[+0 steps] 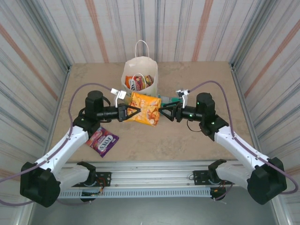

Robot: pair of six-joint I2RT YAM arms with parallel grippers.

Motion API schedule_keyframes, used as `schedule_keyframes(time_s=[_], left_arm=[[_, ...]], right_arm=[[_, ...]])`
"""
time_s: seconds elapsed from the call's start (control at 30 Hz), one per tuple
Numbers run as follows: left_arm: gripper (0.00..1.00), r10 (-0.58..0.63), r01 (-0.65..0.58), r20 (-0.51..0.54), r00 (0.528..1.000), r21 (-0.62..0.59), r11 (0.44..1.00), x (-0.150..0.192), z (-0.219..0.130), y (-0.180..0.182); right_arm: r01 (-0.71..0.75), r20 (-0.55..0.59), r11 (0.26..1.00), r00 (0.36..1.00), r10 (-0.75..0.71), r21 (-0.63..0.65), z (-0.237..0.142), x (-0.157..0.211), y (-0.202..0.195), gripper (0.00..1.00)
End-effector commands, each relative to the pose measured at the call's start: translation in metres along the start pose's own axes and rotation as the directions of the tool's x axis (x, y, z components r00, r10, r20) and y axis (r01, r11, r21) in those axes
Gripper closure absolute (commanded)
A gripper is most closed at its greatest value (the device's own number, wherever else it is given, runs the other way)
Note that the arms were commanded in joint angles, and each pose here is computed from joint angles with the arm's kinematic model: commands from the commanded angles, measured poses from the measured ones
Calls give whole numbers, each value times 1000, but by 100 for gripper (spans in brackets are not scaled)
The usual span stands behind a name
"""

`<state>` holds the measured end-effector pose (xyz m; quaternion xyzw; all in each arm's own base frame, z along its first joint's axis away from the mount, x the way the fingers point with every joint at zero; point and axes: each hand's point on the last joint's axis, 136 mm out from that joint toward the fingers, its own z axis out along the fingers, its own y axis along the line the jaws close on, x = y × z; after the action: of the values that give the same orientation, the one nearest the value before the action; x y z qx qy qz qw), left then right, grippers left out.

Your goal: Place the snacks into the paper bag

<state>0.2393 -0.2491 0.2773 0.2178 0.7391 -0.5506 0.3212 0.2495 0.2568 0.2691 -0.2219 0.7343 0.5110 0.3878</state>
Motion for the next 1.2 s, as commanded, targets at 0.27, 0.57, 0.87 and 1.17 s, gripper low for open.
schedule_keyframes(time_s=[0.27,0.57,0.87,1.17], left_arm=[[98,145,-151,67,987,104,983,-38,8,-45],[98,159,-167,77,984,123,978,-45,14,-49],[98,174,-183,72,982,137,974,-50,21,-53],[94,176,-182,67,982,102,978,-51,20,-50]], right_arm=[[140,34,956,990,-136,-260,-1,-26,51,43],[168,58,952,986,-158,-255,1,-30,54,47],[165,55,954,986,-156,-252,6,-30,53,60],[181,79,957,983,-167,-227,2,-35,51,81]])
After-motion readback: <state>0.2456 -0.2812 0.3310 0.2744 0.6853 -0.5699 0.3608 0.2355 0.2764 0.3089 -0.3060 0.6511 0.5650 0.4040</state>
